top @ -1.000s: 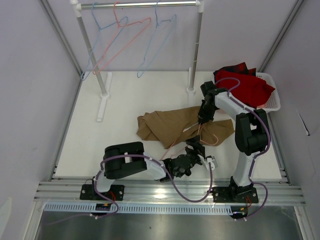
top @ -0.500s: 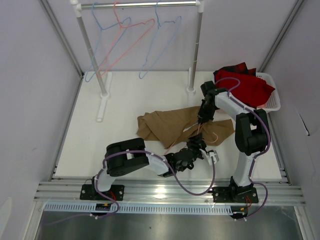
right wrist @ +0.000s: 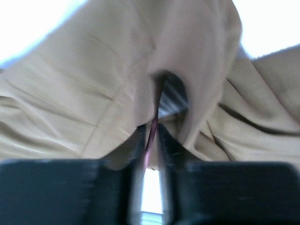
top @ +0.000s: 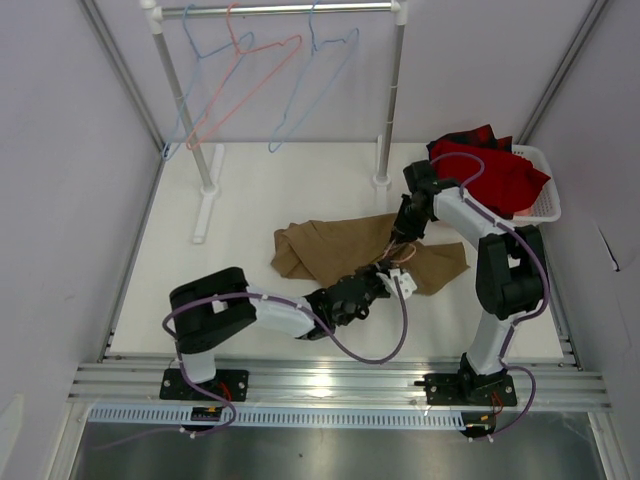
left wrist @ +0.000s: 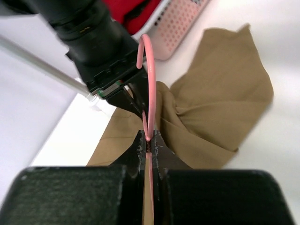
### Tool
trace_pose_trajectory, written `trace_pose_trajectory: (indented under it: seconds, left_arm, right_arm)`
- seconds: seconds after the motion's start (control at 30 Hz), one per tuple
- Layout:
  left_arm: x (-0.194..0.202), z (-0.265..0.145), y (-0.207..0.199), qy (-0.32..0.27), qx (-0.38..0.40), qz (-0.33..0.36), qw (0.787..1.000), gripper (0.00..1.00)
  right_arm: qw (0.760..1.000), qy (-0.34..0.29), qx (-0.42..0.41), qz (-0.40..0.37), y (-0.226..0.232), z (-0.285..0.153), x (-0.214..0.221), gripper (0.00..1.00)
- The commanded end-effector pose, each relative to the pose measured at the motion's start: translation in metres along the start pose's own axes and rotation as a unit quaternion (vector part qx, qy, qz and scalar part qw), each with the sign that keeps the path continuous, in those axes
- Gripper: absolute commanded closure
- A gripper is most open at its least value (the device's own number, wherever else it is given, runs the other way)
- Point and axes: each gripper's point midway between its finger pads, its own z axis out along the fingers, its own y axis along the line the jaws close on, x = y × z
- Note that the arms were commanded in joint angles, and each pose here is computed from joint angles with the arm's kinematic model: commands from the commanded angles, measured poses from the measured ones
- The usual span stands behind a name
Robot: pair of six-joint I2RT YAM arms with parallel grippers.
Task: Place the skirt on the hanger
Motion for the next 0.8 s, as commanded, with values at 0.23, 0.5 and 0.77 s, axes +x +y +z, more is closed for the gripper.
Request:
trace_pose_trajectory:
  seconds: [0.23,0.5,0.77]
  left_arm:
    - [-0.027,-0.027,0.054,-0.056,-0.010,-0.172,0.983,1.00]
    - [-0.015,-0.036,0.053,-0.054,0.006,-0.207,0.977,1.00]
    - [-0.015,-0.037,0.056,-0.064,-0.002,-0.216,0.974,1.00]
  right_arm:
    - [0.999,-0.045,-0.027,-0.014,0.005,-0.024,-0.014,0.43]
    - [0.994,-0.077,-0.080,-0.014,0.024,-0.057,-0.024,0.07]
    - [0.990,-0.112,-0.089,-0.016,0.031,-0.088,-0.036,0.07]
